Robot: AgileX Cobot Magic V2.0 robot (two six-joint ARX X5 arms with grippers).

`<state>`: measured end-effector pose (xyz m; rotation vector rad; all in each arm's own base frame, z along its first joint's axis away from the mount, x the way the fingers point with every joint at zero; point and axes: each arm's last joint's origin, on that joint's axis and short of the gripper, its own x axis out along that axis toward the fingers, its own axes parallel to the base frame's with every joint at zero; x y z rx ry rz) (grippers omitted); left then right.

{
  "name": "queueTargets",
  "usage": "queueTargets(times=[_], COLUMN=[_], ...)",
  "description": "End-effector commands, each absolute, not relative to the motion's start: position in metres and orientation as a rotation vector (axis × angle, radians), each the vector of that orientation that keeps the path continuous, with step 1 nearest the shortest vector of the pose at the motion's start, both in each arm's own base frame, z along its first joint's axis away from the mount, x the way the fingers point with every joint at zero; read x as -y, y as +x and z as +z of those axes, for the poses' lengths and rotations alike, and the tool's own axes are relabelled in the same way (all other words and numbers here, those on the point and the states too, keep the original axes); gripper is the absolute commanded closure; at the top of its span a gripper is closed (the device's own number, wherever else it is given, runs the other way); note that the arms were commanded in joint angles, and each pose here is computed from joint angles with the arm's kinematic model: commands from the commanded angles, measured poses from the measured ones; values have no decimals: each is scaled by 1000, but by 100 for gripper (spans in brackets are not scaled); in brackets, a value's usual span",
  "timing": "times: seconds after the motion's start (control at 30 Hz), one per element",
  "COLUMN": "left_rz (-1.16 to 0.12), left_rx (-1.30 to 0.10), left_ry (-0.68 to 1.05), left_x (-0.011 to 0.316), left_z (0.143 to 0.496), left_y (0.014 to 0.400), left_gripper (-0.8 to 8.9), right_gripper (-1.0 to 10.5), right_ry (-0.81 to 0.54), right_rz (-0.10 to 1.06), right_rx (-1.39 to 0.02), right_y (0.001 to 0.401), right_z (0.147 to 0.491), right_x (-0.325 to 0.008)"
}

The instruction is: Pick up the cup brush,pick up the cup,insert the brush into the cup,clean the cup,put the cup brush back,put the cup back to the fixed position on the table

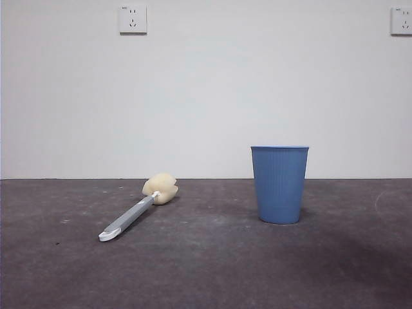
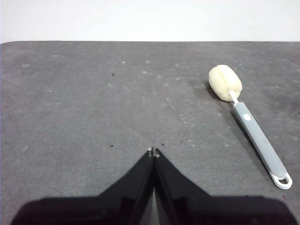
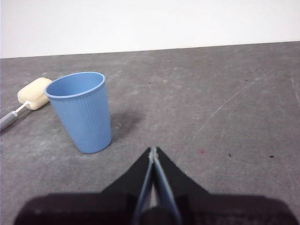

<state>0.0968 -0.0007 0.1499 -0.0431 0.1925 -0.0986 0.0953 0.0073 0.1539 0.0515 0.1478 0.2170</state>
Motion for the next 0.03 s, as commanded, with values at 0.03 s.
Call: queueTargets(times=[0.03], left_rz=[-95], left_rx=[-201], left_ry=[-50], left_x=[0], left_z=[146], left_y=[97], left_gripper=[817], right_gripper=[946], right_ry=[63], right_rz=[212], right_rx=[-167], right_y=[96], right_z=[149], right_x=[-7])
